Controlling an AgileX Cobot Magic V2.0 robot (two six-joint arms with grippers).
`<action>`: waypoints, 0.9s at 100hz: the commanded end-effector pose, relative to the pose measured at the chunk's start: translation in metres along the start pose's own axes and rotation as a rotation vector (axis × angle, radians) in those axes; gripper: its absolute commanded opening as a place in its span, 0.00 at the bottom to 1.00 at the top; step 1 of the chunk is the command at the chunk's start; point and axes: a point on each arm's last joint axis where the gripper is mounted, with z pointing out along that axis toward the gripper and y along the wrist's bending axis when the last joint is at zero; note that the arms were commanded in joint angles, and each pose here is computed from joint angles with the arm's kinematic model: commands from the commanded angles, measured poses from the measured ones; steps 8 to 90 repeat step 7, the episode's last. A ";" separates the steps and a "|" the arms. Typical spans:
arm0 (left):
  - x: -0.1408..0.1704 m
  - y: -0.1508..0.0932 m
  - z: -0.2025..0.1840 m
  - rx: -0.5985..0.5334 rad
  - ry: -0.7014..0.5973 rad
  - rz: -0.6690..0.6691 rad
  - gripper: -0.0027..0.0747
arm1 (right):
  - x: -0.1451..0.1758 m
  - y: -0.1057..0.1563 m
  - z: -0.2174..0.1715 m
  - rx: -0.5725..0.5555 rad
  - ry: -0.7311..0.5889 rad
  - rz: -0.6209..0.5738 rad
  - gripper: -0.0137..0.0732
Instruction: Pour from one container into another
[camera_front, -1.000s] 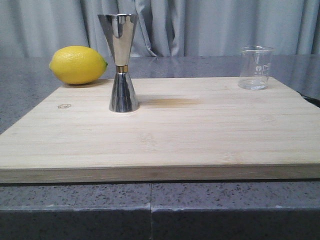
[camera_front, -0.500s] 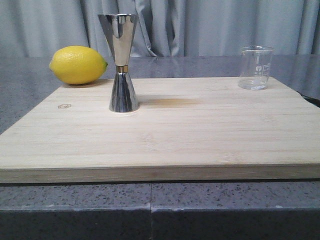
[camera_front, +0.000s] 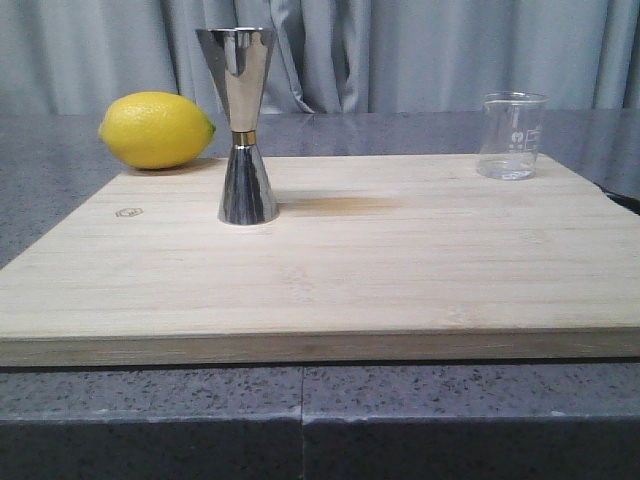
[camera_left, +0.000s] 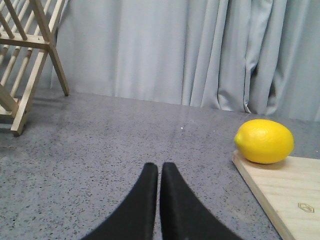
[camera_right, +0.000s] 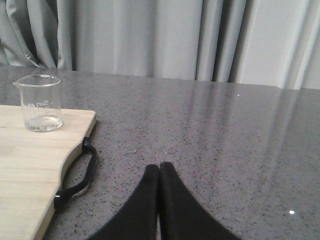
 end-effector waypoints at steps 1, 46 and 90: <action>0.002 -0.001 -0.001 0.028 -0.066 -0.014 0.01 | -0.005 -0.001 -0.002 0.018 -0.086 -0.007 0.07; 0.002 -0.001 -0.001 0.028 -0.066 -0.014 0.01 | -0.005 -0.001 -0.002 0.018 -0.086 -0.007 0.07; 0.002 -0.001 -0.001 0.028 -0.066 -0.014 0.01 | -0.005 -0.001 -0.002 0.018 -0.086 -0.007 0.07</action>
